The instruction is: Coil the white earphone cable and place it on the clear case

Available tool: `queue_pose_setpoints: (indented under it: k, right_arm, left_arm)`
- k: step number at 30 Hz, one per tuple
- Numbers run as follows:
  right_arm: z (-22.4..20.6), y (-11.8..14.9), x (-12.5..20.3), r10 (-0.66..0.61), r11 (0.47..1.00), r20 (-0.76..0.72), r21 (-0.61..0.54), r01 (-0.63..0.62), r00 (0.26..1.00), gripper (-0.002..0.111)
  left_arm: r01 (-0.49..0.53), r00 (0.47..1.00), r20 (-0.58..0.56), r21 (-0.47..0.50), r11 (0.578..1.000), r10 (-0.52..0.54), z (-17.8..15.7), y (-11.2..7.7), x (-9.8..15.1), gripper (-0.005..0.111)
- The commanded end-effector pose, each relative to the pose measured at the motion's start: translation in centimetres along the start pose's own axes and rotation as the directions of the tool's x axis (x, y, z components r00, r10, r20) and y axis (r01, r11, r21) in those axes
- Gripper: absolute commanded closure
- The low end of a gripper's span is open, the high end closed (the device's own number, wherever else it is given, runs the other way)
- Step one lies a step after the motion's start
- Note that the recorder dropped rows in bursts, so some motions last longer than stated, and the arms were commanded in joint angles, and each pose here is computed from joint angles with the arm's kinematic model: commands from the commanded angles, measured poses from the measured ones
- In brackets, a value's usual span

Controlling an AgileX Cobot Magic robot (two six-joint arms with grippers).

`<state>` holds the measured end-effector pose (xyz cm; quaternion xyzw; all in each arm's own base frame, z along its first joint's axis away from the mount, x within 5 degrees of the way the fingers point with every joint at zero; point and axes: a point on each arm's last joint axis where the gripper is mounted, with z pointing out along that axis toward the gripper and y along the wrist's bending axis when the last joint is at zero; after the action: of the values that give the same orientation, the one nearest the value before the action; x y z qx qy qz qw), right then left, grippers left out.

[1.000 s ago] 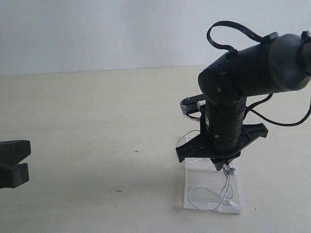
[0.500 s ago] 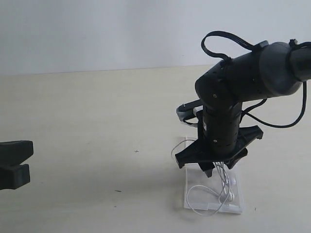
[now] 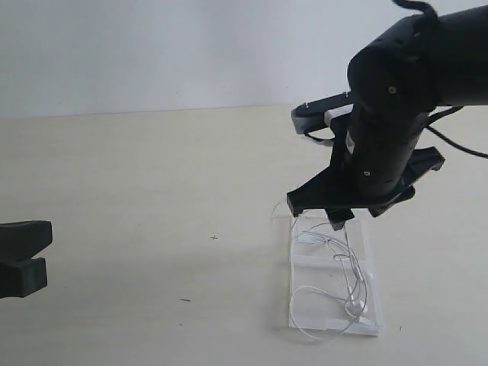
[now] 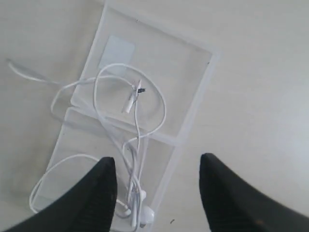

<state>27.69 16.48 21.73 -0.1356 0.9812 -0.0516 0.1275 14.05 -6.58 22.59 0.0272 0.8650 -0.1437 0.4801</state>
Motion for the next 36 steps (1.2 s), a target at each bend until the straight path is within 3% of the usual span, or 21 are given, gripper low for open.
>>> queue_pose_setpoints:
  k: [1,9,11,14,15,18,24,36]
  right_arm:
    - [-2.6,-1.2,0.0,-0.034,0.999,0.081,0.044,0.031,0.996,0.056]
    - [-5.8,-3.6,0.6,-0.047,0.982,0.159,0.190,0.016,0.986,0.059]
    - [-6.8,-4.4,1.2,-0.043,0.972,0.140,0.236,0.009,0.989,0.071]
    - [-8.3,-5.4,2.3,-0.034,0.958,0.113,0.287,0.000,0.993,0.105]
    - [-8.7,-5.6,2.6,-0.024,0.955,0.112,0.296,-0.010,0.993,0.108]
    - [-10.7,-6.3,3.5,-0.004,0.961,0.173,0.272,-0.044,0.985,0.108]
    - [-16.2,-7.8,7.3,0.032,0.990,0.324,0.118,-0.074,0.946,0.108]
    - [-24.1,-12.4,16.7,0.169,0.983,0.648,-0.058,-0.173,0.743,0.108]
  left_arm:
    - [-0.001,1.000,0.001,0.007,1.000,0.001,-0.1,0.0,0.1,0.107]
    - [-0.037,0.999,0.008,-0.037,0.999,0.037,-0.1,0.4,0.0,0.107]
    - [-0.086,0.996,0.018,-0.091,0.992,0.088,-0.1,0.9,-0.1,0.107]
    - [-0.150,0.987,0.033,-0.202,0.968,0.160,-0.3,1.8,-0.5,0.107]
    - [-0.153,0.986,0.034,-0.225,0.962,0.165,-0.3,2.0,-0.5,0.107]
    - [-0.156,0.985,0.034,-0.241,0.958,0.169,-0.4,2.2,-0.5,0.107]
    - [-0.157,0.985,0.035,-0.221,0.963,0.169,-0.3,2.0,-0.5,0.107]
    - [-0.160,0.985,0.034,-0.221,0.962,0.171,-0.3,2.0,-0.5,0.107]
